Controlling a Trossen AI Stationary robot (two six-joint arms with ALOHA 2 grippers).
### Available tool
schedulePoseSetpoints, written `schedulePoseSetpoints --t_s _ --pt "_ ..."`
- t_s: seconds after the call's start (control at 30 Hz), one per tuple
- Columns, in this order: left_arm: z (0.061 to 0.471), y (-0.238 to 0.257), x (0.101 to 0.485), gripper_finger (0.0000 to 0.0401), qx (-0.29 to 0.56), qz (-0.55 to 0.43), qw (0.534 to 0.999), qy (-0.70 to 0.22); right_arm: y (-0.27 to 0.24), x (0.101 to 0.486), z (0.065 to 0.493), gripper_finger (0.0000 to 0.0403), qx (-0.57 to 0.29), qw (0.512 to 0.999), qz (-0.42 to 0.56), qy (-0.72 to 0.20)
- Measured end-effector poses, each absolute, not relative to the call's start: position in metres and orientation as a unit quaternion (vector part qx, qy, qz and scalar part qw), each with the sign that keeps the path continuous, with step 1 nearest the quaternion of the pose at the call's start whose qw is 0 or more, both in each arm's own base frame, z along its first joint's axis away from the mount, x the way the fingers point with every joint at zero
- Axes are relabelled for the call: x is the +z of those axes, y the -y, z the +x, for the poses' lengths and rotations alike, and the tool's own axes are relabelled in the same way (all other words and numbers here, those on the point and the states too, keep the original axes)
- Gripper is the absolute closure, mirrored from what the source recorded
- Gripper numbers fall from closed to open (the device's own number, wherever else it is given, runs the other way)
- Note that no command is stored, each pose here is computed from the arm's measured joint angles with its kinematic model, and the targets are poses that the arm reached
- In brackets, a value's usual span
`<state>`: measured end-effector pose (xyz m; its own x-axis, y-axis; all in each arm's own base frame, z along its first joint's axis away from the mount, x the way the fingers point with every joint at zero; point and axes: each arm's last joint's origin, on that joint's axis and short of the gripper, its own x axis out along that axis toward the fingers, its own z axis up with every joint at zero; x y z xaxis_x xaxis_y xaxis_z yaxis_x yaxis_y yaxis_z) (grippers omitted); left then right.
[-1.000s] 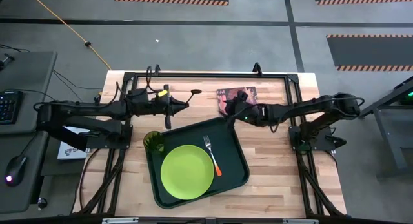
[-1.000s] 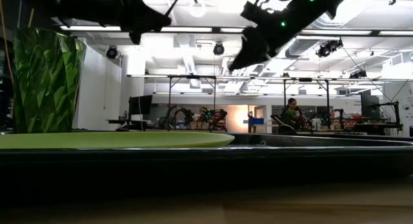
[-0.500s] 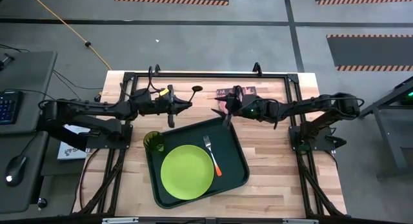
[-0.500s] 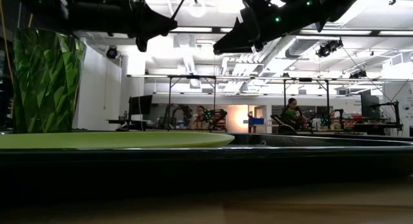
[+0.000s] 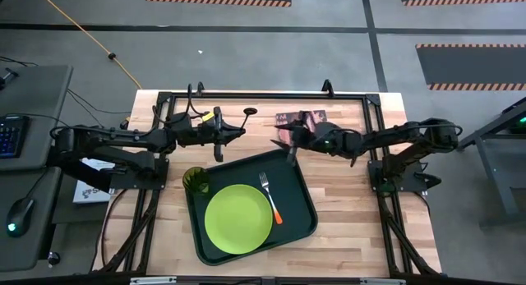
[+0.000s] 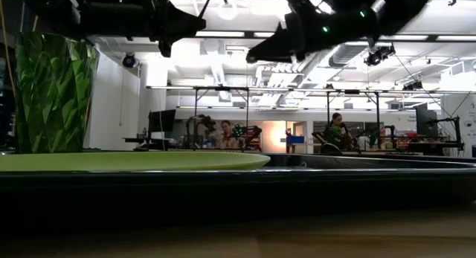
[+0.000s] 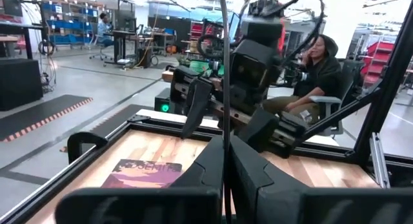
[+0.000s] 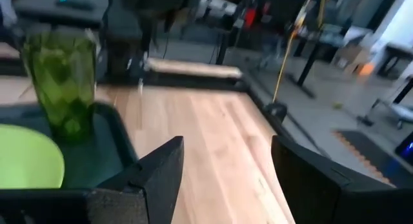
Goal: Pick and place plate/cup/fork/spoon on tray
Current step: Put the black spoon on the black tray to the right of the orange fork
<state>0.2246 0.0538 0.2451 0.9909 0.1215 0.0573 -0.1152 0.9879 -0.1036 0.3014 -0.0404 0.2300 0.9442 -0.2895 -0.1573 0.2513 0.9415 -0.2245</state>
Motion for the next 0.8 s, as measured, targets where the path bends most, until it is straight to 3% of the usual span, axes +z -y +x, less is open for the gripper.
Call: schedulePoseSetpoints --t_s 0.17,0.3,0.8 --pt "0.225 -0.054 0.245 0.04 0.059 -0.042 0.997 0.034 0.051 0.221 0.274 0.0176 -0.175 0.982 -0.063 0.04" --pt "0.235 -0.054 0.238 0.04 0.052 -0.039 0.996 0.067 0.052 0.226 0.262 0.0176 -0.138 0.982 -0.014 0.131" --pt "0.298 -0.062 0.199 0.04 -0.009 -0.106 0.993 0.042 0.042 0.246 0.28 0.0176 -0.108 0.985 -0.04 0.126"
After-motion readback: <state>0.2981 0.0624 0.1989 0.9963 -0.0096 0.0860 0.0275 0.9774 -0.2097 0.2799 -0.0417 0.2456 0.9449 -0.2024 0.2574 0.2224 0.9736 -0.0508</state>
